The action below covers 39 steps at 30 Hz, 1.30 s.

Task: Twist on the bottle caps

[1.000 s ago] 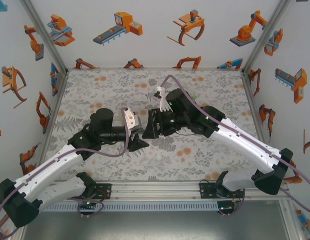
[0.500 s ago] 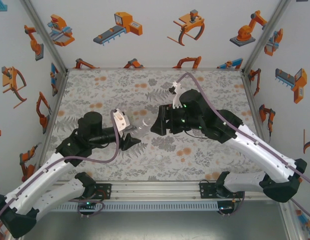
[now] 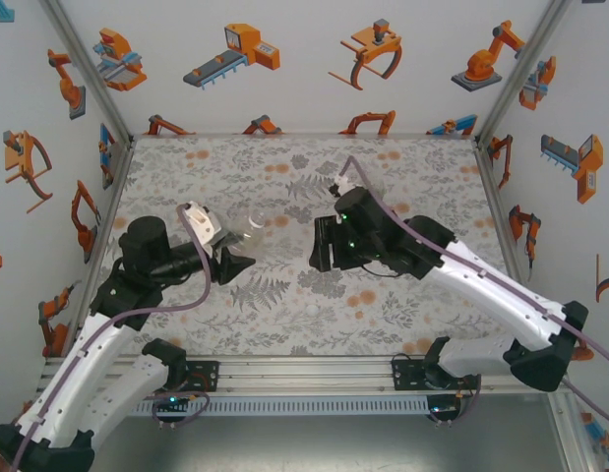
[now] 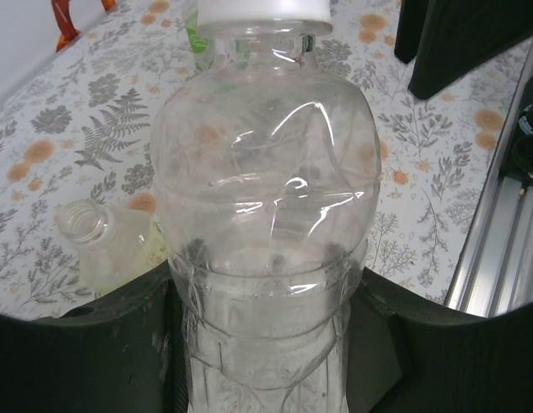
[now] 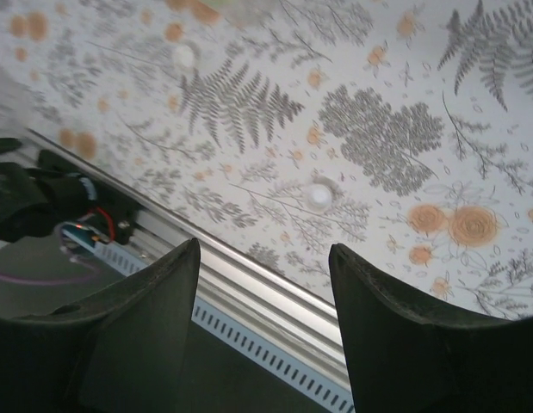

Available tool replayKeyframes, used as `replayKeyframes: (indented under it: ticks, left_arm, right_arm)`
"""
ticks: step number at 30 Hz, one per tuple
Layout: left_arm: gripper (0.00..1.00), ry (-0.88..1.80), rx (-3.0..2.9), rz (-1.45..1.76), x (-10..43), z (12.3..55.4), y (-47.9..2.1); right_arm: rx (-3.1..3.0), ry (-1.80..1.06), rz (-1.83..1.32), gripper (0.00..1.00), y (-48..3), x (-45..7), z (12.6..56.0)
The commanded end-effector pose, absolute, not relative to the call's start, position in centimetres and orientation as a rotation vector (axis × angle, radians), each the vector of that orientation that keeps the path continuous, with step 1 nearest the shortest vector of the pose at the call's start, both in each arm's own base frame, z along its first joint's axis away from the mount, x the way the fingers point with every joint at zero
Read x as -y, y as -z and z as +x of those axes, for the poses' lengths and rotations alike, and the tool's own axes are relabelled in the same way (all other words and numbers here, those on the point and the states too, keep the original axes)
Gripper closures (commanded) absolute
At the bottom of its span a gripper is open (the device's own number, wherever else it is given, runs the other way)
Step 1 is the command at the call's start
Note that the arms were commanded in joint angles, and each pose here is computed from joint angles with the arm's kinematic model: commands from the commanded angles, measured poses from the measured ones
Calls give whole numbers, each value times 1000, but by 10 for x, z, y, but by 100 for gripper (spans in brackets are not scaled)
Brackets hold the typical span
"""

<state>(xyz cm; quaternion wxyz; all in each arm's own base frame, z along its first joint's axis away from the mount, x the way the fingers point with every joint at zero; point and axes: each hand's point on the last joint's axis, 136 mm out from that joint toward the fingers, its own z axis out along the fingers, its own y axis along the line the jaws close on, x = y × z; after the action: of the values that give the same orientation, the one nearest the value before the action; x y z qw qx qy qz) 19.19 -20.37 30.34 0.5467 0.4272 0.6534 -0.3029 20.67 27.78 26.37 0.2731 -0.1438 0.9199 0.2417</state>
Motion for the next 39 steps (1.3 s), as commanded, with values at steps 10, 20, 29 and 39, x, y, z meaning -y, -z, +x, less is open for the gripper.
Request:
replayKeyframes:
  ticks: [10,20,29,39]
  left_arm:
    - [100,593,-1539,879,182,205,-295]
    - [100,434,-1512,759,155,209,-301]
    - [99,462,-1538,792,162,211,-296]
    - [97,481,-1544,812,166,212,-293]
  right_arm:
    - [-2673,-388,-454,44,-161,-297,192]
    - [-2738,-301,-449,45,-102,-312,188]
    - [-2768,-280,-417,49,-70,-318,186]
    - [-2795,-218,-437,51,-54,-315,185]
